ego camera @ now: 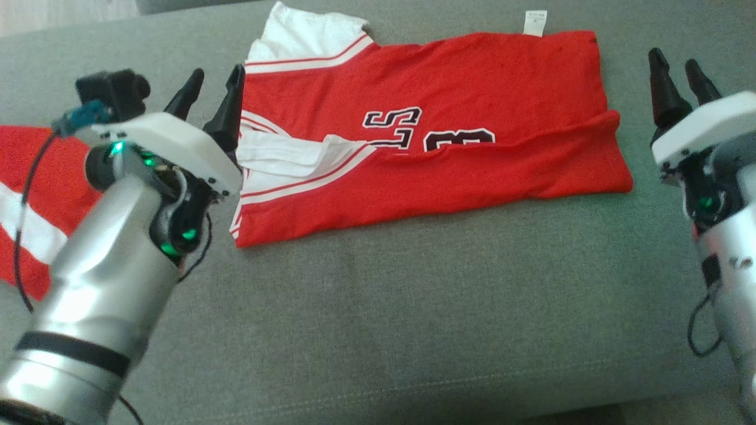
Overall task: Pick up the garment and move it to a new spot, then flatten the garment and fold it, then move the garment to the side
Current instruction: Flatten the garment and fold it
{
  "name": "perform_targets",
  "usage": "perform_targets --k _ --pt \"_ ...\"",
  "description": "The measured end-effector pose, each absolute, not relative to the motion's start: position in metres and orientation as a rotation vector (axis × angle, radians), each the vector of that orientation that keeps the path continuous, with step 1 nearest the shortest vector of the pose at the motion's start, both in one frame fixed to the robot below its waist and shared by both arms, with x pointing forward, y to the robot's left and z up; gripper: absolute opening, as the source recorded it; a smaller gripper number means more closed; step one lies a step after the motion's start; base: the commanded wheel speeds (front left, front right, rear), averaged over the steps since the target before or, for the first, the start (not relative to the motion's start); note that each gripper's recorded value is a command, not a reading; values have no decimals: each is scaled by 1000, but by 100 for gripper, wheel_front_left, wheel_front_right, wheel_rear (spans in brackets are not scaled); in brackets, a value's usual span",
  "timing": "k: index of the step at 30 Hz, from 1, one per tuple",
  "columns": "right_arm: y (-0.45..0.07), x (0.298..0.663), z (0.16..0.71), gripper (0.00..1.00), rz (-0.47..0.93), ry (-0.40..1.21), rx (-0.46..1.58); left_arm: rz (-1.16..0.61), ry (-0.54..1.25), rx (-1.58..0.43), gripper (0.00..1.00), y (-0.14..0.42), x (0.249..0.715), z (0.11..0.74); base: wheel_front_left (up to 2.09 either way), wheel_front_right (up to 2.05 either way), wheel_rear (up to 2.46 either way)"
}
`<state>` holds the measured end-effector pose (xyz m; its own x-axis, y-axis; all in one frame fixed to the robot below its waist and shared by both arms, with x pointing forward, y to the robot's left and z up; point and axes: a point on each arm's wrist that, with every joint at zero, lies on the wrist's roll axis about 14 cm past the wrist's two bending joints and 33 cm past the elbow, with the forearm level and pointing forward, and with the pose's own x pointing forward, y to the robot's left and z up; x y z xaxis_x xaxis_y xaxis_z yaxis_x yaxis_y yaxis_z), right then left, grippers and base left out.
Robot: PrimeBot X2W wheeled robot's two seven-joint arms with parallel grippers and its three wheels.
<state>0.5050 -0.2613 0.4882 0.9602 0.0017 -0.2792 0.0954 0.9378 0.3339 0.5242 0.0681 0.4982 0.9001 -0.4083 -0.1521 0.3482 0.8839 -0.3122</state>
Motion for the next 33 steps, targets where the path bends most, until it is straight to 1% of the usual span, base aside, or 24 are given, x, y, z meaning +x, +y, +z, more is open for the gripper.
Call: perform_targets --k 2,4,6,8,10,13,16,18,20,24,33 --pt "-254 500 499 100 -16 206 320 -375 140 -327 100 69 521 511 0 0 0" --pt "-252 488 500 100 5 158 286 -352 106 -373 100 70 512 515 0 0 0" --pt "-251 473 496 100 20 121 245 -331 87 -403 100 72 503 518 0 0 0" --pt "-250 460 493 100 37 100 197 -303 31 -414 100 78 495 530 0 0 0" --pt "-249 453 496 100 50 73 170 -288 -24 -415 100 82 485 541 0 0 0" --pt "-244 449 511 100 76 18 121 -264 -53 -422 100 84 465 538 0 0 0" --pt "-244 441 531 100 71 -64 94 -225 -51 -413 100 89 448 527 0 0 0" --pt "-240 432 530 100 67 -77 86 -214 -50 -400 100 90 439 521 0 0 0" --pt "-235 419 516 100 56 -52 92 -193 -31 -413 100 92 432 512 0 0 0" --pt "-232 397 489 100 21 5 119 -186 29 -370 100 92 421 488 0 0 0" --pt "-239 392 490 100 -10 -1 109 -191 150 -320 100 83 422 448 0 0 0"
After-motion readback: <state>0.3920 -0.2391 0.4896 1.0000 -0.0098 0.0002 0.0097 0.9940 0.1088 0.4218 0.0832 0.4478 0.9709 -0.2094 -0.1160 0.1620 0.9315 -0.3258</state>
